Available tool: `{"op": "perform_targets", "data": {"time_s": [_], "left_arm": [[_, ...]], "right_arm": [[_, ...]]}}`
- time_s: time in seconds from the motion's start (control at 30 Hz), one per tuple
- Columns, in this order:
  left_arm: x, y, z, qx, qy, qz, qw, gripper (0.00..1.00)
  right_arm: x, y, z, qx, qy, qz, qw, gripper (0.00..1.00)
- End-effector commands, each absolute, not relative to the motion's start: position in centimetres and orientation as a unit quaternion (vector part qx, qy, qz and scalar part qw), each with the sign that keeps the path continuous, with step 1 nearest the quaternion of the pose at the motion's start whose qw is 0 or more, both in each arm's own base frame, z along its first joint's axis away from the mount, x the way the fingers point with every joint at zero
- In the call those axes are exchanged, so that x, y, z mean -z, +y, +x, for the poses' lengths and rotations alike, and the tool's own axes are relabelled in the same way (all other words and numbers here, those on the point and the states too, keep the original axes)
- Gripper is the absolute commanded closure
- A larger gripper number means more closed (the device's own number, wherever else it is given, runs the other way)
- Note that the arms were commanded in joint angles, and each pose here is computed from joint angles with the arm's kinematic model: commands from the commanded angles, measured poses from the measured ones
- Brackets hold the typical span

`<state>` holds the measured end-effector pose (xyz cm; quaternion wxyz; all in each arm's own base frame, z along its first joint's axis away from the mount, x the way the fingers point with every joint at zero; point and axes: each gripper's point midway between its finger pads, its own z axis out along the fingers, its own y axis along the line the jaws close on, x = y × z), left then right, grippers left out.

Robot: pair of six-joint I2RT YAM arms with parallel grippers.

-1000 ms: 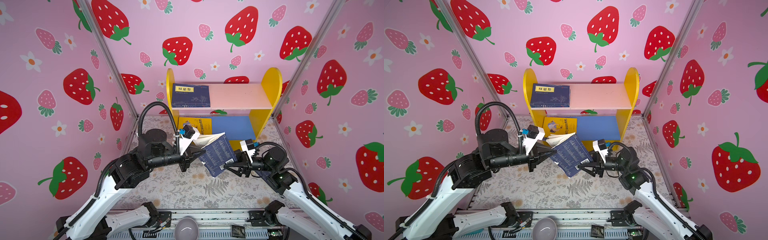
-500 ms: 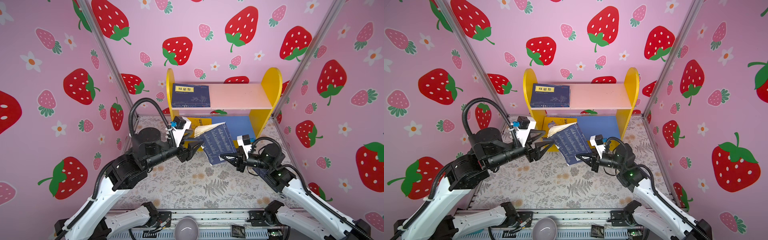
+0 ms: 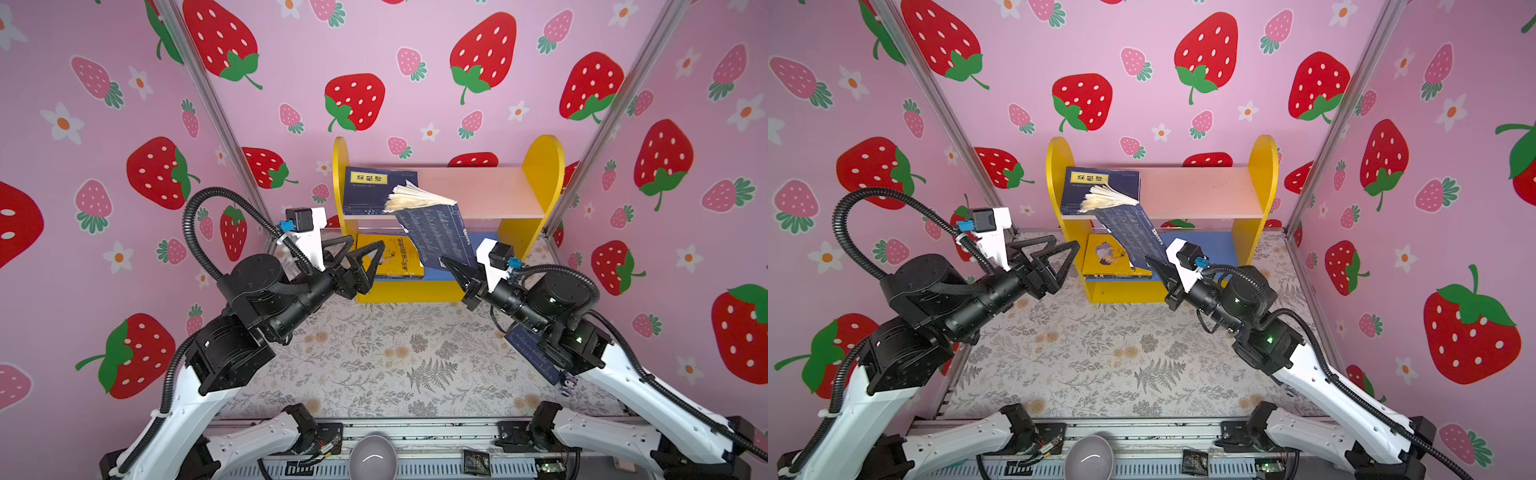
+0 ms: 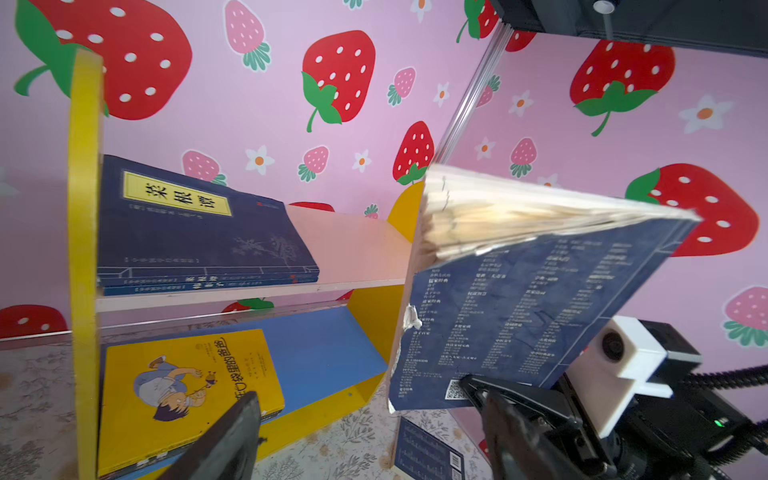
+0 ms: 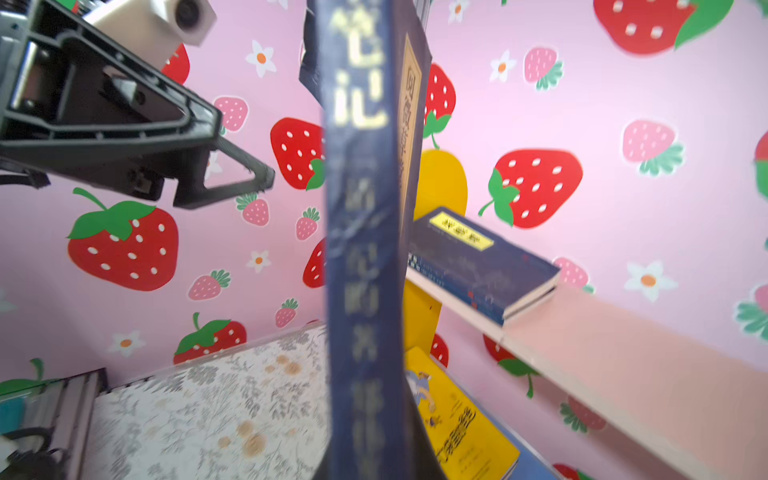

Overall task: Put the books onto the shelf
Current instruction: 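Lift the upright navy book with both grippers toward the upper shelf, then raise the navy book above the upper shelf with both grippers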

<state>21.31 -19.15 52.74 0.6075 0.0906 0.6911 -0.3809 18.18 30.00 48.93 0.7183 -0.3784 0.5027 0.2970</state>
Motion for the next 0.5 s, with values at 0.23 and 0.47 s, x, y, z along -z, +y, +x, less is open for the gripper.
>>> {"op": "perform_targets", "data": {"time_s": [0.23,0.47], "left_arm": [[-57.3,-17.3,19.6,0.417,0.658,0.064,0.624,0.15],[-57.7,-15.5,18.9,0.423,0.657,0.031,0.623,0.15]], "right_arm": [[-49.4,32.8,25.0,0.099,0.471,-0.357,0.801,0.99],[-50.5,32.2,24.2,0.141,0.417,-0.329,0.835,1.0]]}}
